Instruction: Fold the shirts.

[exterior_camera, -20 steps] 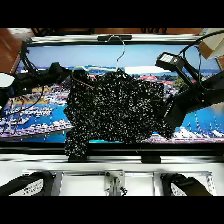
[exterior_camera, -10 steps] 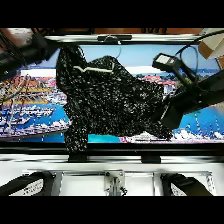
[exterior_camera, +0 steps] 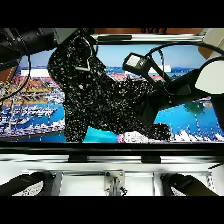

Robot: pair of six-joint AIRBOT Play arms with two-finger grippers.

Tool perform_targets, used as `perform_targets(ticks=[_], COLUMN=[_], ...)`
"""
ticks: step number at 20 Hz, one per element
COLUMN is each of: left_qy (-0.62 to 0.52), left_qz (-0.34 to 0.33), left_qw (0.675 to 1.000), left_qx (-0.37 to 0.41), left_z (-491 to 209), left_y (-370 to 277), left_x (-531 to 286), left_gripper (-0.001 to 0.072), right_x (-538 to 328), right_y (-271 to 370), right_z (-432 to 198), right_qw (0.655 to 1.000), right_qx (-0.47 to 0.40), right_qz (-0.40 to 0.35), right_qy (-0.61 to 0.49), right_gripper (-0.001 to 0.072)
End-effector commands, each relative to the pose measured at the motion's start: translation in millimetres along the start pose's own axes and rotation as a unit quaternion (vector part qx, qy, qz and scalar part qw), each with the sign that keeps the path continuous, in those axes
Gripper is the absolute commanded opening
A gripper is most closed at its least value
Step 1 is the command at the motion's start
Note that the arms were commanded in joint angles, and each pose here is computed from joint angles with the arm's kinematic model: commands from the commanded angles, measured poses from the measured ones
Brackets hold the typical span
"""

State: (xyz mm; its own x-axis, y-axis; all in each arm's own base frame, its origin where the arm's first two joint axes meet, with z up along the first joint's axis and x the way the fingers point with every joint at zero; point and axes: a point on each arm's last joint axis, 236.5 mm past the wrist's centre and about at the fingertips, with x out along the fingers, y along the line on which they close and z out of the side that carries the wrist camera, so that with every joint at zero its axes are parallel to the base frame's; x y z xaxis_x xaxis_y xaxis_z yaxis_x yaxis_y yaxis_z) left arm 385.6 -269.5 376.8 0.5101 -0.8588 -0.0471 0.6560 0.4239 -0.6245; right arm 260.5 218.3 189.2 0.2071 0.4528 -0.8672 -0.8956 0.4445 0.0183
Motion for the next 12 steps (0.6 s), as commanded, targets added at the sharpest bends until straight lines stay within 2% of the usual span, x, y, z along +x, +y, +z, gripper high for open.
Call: perform_targets(ticks=[1,7,12], left_qy=[0.059,0.128,0.137], left_qz=[-0.023,0.098,0.117], left_qw=[0.997,0.984,0.98], left_qx=[0.05,0.072,0.081], left_z=[-24,-42,-43], left_y=[-23,47,57], left_x=[-3,-30,-36], left_gripper=[0.0049,0.0049,0.0049], right_x=[1,1,1], right_y=[-10,-10,-10], right_z=[11,11,12], right_qw=[0.999,0.999,0.999], right_qx=[0.028,0.039,0.041], right_qz=[-0.027,-0.026,-0.027], right_qy=[-0.018,-0.019,-0.023], right_gripper=[0.0058,0.0058,0.0057])
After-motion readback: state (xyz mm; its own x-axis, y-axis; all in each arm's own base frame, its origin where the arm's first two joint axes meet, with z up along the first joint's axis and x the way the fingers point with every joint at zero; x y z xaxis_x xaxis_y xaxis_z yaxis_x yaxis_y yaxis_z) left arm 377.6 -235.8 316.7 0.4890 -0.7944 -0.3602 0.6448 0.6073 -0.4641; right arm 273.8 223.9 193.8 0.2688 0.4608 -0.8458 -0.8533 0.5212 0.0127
